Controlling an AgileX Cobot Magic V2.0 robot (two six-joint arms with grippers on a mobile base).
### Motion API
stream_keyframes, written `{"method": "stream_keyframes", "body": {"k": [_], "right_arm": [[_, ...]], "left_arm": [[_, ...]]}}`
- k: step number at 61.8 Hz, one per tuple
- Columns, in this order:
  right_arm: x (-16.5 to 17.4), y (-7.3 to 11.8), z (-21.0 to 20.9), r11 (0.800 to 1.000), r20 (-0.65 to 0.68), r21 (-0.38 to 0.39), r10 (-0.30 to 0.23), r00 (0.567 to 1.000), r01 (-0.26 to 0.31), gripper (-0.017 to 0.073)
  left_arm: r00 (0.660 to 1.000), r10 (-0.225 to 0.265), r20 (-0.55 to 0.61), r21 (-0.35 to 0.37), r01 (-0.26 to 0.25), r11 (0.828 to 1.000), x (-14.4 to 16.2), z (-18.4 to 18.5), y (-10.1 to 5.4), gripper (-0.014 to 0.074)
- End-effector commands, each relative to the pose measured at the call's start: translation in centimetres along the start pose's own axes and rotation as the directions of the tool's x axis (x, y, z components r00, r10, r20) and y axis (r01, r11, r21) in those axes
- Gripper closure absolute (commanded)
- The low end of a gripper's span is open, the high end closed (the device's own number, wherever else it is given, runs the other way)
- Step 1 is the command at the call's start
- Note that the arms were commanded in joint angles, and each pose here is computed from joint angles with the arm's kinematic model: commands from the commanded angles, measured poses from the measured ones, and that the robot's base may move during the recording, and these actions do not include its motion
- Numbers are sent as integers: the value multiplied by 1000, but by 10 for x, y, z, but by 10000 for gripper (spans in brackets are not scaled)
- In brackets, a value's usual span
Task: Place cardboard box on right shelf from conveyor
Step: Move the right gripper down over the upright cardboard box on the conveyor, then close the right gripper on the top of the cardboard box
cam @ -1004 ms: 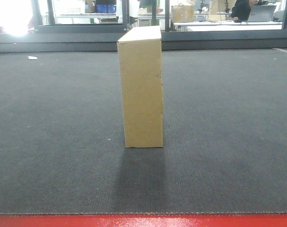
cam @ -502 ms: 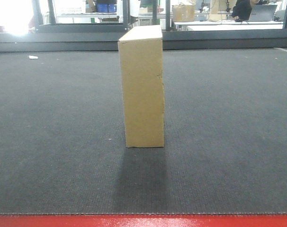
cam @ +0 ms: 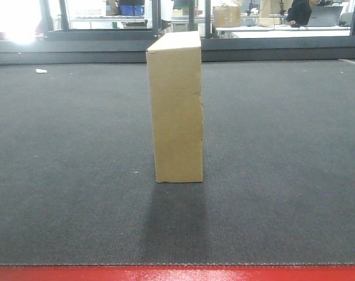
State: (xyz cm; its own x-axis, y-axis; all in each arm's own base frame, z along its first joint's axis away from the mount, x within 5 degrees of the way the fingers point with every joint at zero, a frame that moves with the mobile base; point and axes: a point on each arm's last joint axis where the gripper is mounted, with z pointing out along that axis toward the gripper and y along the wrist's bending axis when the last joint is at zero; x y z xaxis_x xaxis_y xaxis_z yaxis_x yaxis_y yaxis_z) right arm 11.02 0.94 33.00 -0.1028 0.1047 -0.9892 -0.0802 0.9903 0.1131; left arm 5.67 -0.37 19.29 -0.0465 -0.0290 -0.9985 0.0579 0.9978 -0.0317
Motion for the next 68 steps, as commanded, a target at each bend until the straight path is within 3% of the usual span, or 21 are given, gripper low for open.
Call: {"method": "stream_keyframes", "body": {"k": [1, 11, 20, 28, 34, 44, 56, 68], "right_arm": [[-23, 5, 21, 1000, 10, -19, -6, 1000, 6, -65], [-48, 22, 63, 995, -196, -100, -30, 980, 10, -64], [-80, 58, 94, 970, -339, -243, -101, 935, 17, -64], [-99, 89, 117, 953, -424, -297, -76, 902, -59, -64], [-107, 112, 135, 953, -484, -285, -52, 874, -100, -64], [-111, 143, 158, 972, -554, -210, -29, 832, -106, -64], [-108, 187, 179, 980, -592, -162, -3, 806, -115, -64], [-91, 216, 200, 995, -607, -86, -12, 795, -51, -64]], "left_arm": [[996, -5, 94, -5, 6, 1000, -6, -1, 1, 710], [996, -5, 94, -5, 6, 1000, -6, -1, 1, 710], [996, -5, 94, -5, 6, 1000, -6, -1, 1, 710], [996, -5, 94, -5, 6, 1000, -6, -1, 1, 710], [996, -5, 94, -5, 6, 1000, -6, -1, 1, 709], [996, -5, 94, -5, 6, 1000, -6, -1, 1, 710], [996, -5, 94, -5, 6, 1000, -6, -1, 1, 710], [996, -5, 94, -5, 6, 1000, -6, -1, 1, 710]]}}
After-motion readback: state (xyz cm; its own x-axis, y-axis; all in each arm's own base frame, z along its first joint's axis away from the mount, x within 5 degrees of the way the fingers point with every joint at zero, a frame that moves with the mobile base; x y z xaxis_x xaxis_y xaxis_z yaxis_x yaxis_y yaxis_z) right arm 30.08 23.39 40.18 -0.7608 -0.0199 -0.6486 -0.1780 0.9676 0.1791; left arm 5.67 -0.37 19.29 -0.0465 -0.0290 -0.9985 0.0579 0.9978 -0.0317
